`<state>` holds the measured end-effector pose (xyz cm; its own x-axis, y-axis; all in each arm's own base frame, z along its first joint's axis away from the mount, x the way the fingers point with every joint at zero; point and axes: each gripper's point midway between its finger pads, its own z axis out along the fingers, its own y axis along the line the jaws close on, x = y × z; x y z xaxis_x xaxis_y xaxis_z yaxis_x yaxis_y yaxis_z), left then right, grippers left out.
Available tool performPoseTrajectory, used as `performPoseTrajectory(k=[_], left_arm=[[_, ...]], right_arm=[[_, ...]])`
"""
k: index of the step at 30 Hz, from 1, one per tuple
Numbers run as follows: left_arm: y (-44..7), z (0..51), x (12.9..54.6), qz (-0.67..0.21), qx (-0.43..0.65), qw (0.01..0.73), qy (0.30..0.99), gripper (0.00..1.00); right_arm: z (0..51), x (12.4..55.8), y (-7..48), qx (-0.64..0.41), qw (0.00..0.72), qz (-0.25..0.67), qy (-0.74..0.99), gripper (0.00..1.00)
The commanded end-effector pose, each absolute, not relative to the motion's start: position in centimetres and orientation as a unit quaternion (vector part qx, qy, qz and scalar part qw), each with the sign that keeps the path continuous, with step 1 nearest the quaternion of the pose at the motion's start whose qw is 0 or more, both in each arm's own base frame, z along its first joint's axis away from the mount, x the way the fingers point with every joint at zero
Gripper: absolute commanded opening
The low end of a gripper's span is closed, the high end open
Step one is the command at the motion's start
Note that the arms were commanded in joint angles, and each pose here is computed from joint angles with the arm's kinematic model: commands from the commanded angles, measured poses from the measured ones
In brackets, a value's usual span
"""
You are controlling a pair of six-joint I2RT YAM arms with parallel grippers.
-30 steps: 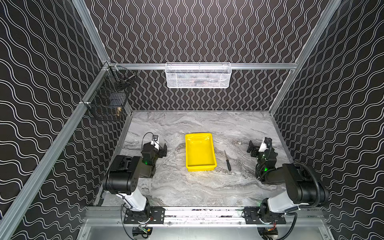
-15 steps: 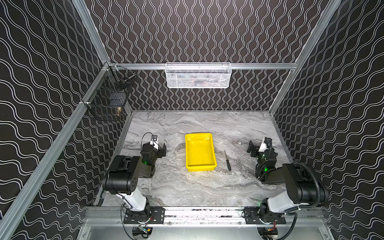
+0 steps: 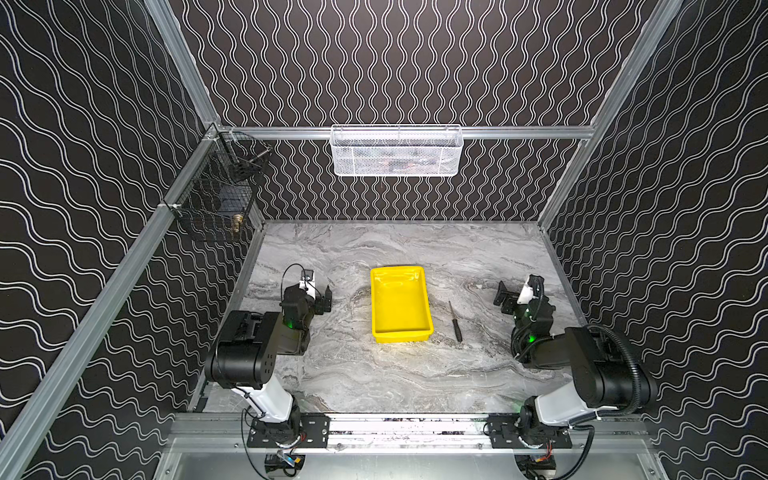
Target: Put the screwdriver in the bin
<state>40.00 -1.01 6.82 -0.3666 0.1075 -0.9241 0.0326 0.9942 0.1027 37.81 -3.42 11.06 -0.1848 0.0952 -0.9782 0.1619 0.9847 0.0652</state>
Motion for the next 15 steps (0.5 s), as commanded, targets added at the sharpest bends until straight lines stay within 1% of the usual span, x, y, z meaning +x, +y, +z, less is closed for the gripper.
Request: performPoseTrajectory(k=[1,15], left_arm=[[-0.91,7.24,40.29,0.035,0.039,0.567,0.822,0.99],[-0.76,7.48,39.99,0.044,0.035,0.573,0.817,0.99]], right_arm=[[11.81,37.99,-3.41,0.083,0.645,-0.025,0.759,0.99],[11.83,38.01,-3.35,0.082,0.645,-0.024,0.759,0.99]])
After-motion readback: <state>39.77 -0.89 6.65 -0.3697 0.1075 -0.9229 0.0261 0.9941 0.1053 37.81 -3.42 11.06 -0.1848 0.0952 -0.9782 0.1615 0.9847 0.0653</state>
